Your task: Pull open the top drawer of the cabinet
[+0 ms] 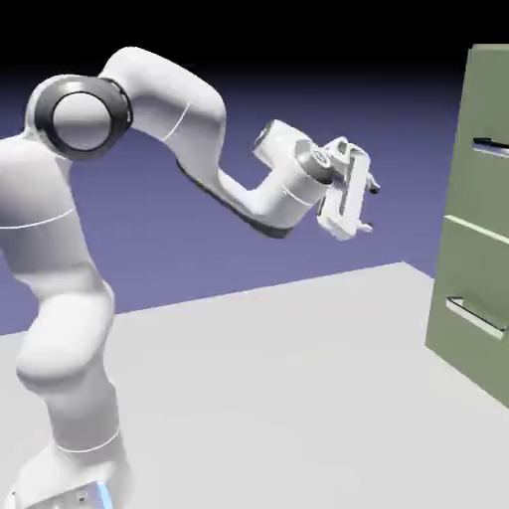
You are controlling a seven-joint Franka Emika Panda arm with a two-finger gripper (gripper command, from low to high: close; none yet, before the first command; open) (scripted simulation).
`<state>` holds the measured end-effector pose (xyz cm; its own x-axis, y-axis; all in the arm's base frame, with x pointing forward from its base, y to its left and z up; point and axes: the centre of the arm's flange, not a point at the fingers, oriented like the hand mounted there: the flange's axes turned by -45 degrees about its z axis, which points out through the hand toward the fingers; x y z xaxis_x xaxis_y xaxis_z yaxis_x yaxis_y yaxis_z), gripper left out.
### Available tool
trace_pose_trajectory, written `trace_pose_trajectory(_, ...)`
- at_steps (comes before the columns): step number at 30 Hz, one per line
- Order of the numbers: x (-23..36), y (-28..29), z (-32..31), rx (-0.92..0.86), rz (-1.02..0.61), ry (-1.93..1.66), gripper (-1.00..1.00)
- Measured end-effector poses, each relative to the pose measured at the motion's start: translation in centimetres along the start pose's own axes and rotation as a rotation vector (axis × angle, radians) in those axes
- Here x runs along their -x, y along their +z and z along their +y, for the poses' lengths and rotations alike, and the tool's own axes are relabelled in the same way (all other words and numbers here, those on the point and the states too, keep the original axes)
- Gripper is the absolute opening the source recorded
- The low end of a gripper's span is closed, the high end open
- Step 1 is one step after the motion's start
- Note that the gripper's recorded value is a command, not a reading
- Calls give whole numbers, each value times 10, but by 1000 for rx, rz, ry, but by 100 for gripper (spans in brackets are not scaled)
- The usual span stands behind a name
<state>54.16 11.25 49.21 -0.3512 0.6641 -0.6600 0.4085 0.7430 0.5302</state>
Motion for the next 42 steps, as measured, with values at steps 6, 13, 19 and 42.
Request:
trace_pose_trajectory(6,7,21,15,57,-50,-448,0)
trace_pose_trajectory(13,26,44,26,106,-153,-940,0)
trace_pose_trajectory(19,54,62,28,111,-282,-1335,0)
trace_pose_trajectory(42,197,123,10,-194,-682,-2196,0)
